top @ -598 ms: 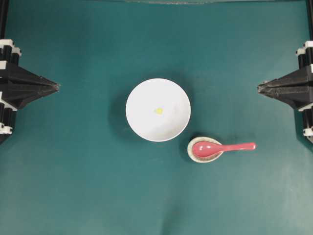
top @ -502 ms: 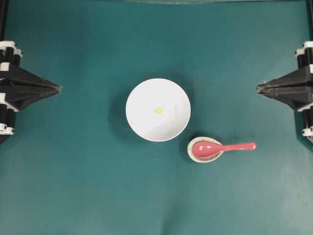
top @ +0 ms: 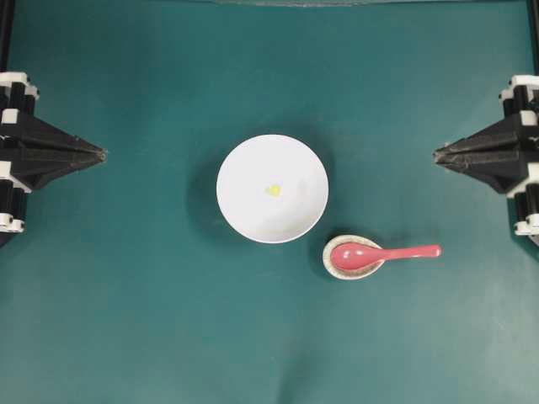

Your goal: Scoop the yellow hexagonal prism block from the bowl with a spoon using the right arm.

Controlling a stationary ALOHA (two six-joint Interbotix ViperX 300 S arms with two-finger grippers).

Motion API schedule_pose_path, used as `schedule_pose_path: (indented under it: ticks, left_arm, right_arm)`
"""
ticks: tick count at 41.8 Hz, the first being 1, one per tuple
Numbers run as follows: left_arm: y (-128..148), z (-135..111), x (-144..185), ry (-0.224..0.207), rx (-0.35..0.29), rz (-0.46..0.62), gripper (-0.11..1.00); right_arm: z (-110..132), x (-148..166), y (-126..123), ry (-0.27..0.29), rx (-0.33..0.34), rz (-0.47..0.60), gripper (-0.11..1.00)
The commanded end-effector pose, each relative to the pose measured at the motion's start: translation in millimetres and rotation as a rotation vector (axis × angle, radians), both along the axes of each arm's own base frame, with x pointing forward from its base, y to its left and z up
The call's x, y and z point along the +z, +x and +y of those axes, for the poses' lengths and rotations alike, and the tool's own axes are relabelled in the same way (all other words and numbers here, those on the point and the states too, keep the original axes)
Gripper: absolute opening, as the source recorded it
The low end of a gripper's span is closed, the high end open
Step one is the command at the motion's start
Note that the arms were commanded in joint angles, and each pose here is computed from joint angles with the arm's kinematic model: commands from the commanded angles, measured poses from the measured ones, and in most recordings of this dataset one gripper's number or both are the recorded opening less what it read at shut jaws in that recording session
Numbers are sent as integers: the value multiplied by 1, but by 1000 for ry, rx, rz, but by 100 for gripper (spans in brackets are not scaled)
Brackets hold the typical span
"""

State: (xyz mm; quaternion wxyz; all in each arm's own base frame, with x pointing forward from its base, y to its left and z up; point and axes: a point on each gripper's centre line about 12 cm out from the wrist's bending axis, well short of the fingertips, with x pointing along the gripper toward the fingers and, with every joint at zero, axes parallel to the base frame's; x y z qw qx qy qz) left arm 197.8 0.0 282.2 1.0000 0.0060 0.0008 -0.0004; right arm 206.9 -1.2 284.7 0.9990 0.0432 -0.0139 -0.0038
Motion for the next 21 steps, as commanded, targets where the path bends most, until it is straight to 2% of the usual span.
schedule_pose_path:
  ticks: [1,4,7,21]
  left_arm:
    - [2,0,9,3,1,-21,1]
    - [2,0,10,3,0,-23,1]
    - [2,0,9,5,1,-23,1]
    - [2,0,8,8,1,-11,1]
  right_arm:
    - [-1,3,3,14,-3,-3,30]
    - [0,-2,5,20,-2,15,50]
    - [0,-8,8,20,-2,40,59]
    - [3,-47,28,23,9,198,55]
